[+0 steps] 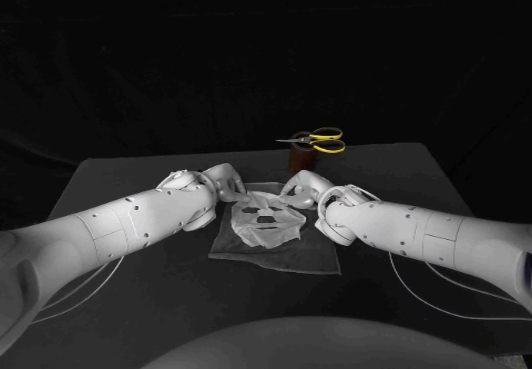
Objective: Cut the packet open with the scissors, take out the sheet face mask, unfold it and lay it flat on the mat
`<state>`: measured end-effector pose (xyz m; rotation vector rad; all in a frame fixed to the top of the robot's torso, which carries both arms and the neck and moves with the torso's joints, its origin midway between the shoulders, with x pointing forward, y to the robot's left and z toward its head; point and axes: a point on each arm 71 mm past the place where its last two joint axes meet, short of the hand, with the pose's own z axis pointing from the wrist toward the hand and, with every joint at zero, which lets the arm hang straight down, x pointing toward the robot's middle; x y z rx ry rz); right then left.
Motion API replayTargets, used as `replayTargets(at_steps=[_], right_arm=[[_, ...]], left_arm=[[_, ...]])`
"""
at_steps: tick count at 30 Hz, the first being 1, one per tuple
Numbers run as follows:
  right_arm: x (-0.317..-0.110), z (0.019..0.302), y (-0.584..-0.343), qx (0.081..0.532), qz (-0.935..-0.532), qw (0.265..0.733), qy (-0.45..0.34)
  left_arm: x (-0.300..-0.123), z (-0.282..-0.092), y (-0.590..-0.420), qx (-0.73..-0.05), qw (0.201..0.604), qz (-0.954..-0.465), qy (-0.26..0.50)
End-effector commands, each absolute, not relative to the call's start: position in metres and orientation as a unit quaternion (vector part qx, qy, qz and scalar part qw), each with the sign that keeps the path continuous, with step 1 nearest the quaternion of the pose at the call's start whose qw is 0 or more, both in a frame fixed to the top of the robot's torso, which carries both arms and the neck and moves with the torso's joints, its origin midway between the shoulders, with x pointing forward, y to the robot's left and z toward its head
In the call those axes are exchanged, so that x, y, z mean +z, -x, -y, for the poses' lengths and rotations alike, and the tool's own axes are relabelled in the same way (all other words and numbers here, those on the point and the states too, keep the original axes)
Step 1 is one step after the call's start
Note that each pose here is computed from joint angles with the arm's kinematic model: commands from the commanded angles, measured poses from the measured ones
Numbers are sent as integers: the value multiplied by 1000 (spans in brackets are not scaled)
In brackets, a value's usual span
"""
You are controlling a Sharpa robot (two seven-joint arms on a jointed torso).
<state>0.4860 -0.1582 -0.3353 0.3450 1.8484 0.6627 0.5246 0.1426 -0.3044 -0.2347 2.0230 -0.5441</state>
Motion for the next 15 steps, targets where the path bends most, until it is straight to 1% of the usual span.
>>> replayTargets(at_steps=[1, 15], right_arm=[[-332, 158, -487, 289, -761, 562, -147], [-328, 158, -489, 298, -742, 580, -154]], left_arm=[[-305, -139, -524, -228, 487, -838, 90], [-305, -137, -523, -232, 483, -840, 87]])
